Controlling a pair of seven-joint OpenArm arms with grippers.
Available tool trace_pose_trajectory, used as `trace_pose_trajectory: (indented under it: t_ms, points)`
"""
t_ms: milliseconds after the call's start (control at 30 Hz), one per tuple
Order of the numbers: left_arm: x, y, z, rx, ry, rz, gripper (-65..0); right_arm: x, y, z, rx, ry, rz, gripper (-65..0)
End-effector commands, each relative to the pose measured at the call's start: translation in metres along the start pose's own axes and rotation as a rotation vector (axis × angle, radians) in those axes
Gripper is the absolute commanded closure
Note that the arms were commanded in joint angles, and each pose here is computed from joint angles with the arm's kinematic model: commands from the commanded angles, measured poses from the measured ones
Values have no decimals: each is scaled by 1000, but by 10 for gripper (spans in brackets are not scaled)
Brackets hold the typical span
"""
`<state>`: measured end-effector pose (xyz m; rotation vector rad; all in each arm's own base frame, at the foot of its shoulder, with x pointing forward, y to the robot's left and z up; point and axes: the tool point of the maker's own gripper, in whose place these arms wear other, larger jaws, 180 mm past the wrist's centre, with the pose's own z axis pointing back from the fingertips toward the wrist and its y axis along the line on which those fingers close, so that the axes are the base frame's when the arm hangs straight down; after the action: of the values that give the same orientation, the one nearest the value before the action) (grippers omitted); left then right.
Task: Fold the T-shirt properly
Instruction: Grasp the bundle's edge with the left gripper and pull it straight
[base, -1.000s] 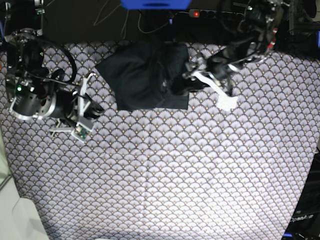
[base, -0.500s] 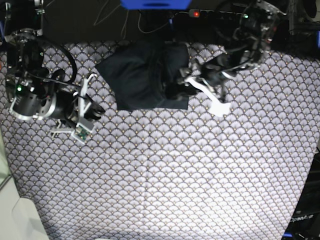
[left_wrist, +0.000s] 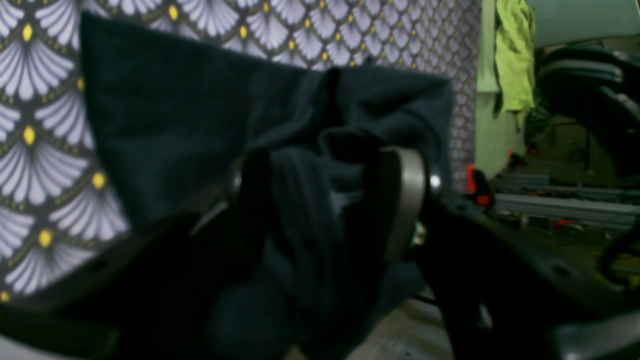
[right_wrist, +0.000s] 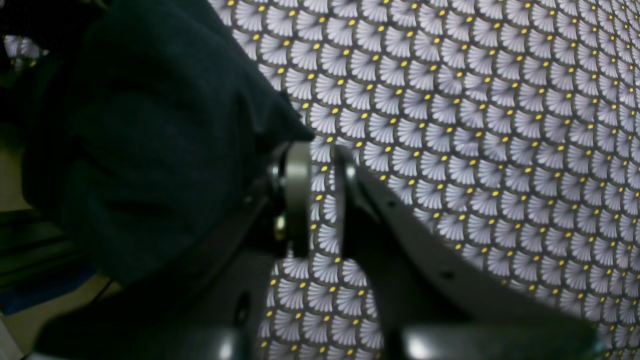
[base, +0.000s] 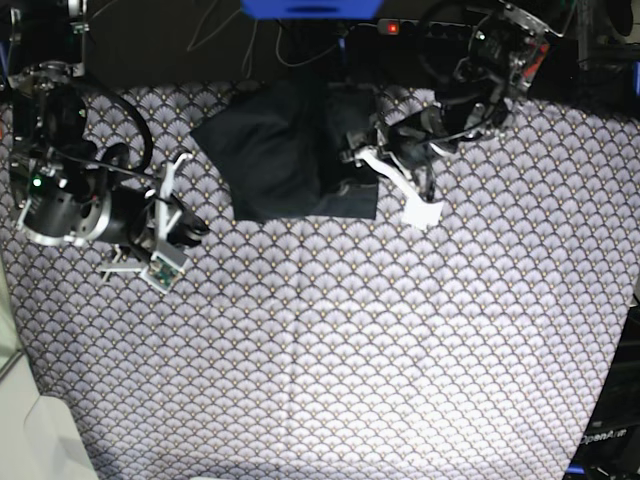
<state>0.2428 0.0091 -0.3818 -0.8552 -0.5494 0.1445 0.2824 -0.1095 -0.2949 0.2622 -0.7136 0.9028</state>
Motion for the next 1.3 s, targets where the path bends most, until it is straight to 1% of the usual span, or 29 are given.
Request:
trace_pose_trajectory:
  t_ms: [0, 100, 133, 167, 300, 400, 433, 500, 600, 800, 967, 1100, 1267]
  points:
    - [8, -4, -1, -18, -20, -7, -325, 11, -5, 5, -15, -36, 18, -100]
    - [4, 2, -5, -3, -3, -1, -321, 11, -5, 5, -15, -36, 18, -100]
    - [1, 3, -6, -3, 5, -1, -306, 11, -5, 5, -15, -36, 18, -100]
    - [1, 3, -7, -2, 7, 0, -283, 11, -5, 5, -15, -36, 18, -100]
    - [6, -3, -11, -16, 8, -21, -153, 11, -6, 6, -16, -37, 17, -100]
    - [10, -5, -12, -21, 6, -30, -72, 11, -6, 6, -16, -37, 17, -100]
    - [10, -5, -12, -21, 6, -29, -48, 10, -6, 6, -16, -35, 17, -100]
    - [10, -5, -12, -20, 7, -28, -25, 10, -6, 6, -16, -35, 17, -100]
    - [14, -6, -12, -23, 1, -34, 0, 10, -6, 6, -16, -35, 17, -100]
    - [21, -10, -10, -31, -14, -40, 0, 11, -6, 5, -16, -36, 16, -100]
    - [41, -20, -9, -51, -46, -76, 0, 11, -6, 5, -16, -36, 16, -100]
    - [57, -30, -1, -66, -72, -129, 0, 9, -5, 5, -15, -33, 13, -100]
    - [61, -18, 5, -34, -67, -150, 0, 7, -4, 5, -13, -28, 11, -98]
